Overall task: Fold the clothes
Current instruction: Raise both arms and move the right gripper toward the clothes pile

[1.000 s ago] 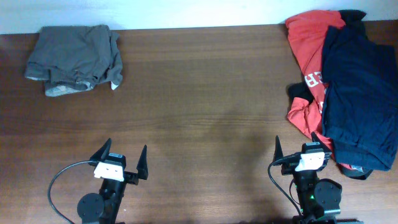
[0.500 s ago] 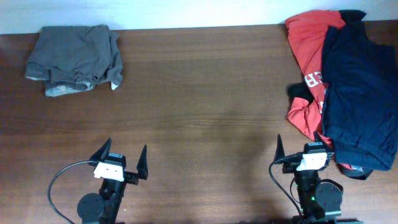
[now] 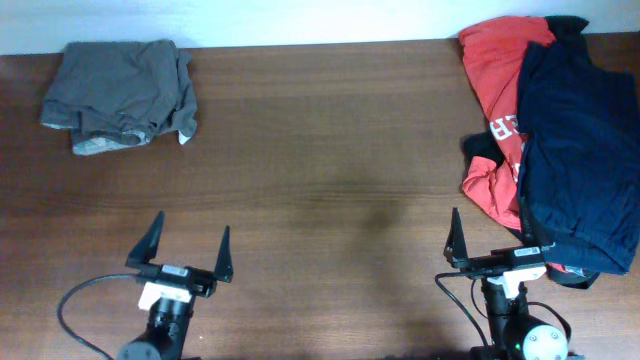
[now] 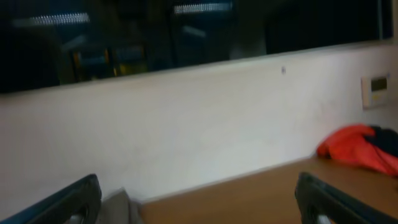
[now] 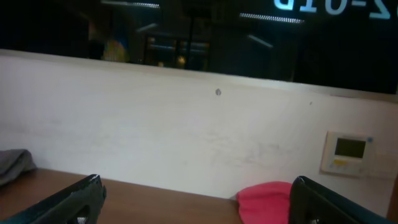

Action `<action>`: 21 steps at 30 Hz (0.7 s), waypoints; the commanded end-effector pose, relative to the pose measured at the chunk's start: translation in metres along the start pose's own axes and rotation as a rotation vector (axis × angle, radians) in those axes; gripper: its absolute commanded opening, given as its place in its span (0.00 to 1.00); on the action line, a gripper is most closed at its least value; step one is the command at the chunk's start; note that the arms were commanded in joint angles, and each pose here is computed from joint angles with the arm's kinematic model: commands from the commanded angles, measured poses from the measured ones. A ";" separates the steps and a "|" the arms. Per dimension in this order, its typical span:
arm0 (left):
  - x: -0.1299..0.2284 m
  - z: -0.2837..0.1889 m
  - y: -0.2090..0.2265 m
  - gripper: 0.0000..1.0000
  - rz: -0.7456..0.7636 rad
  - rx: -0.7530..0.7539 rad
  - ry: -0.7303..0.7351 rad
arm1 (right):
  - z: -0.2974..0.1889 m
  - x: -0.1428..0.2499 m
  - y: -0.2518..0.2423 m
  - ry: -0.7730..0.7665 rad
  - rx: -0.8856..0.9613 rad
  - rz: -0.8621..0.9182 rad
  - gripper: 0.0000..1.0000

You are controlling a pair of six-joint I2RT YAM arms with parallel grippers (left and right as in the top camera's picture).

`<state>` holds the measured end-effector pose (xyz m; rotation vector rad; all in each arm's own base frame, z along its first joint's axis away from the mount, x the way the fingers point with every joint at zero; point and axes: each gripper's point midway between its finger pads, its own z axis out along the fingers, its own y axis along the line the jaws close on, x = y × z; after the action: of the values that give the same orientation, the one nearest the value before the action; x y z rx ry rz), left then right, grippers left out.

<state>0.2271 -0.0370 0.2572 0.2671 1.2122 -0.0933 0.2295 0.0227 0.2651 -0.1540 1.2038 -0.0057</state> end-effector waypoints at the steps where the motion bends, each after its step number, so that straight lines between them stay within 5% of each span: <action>1: -0.019 0.000 -0.002 0.99 0.025 0.012 -0.052 | 0.000 -0.048 -0.003 -0.105 -0.002 -0.009 0.99; 9: -0.063 0.017 0.006 0.99 0.014 0.014 -0.022 | -0.005 -0.113 -0.009 -0.202 0.008 -0.022 0.99; 21: -0.110 0.136 0.012 0.99 -0.115 0.256 0.233 | 0.044 -0.166 -0.019 0.038 -0.017 -0.078 0.99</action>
<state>0.2924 -0.0474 0.3892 0.3301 1.4045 -0.2071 0.2028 0.0246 0.4149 -0.1988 1.2082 -0.0369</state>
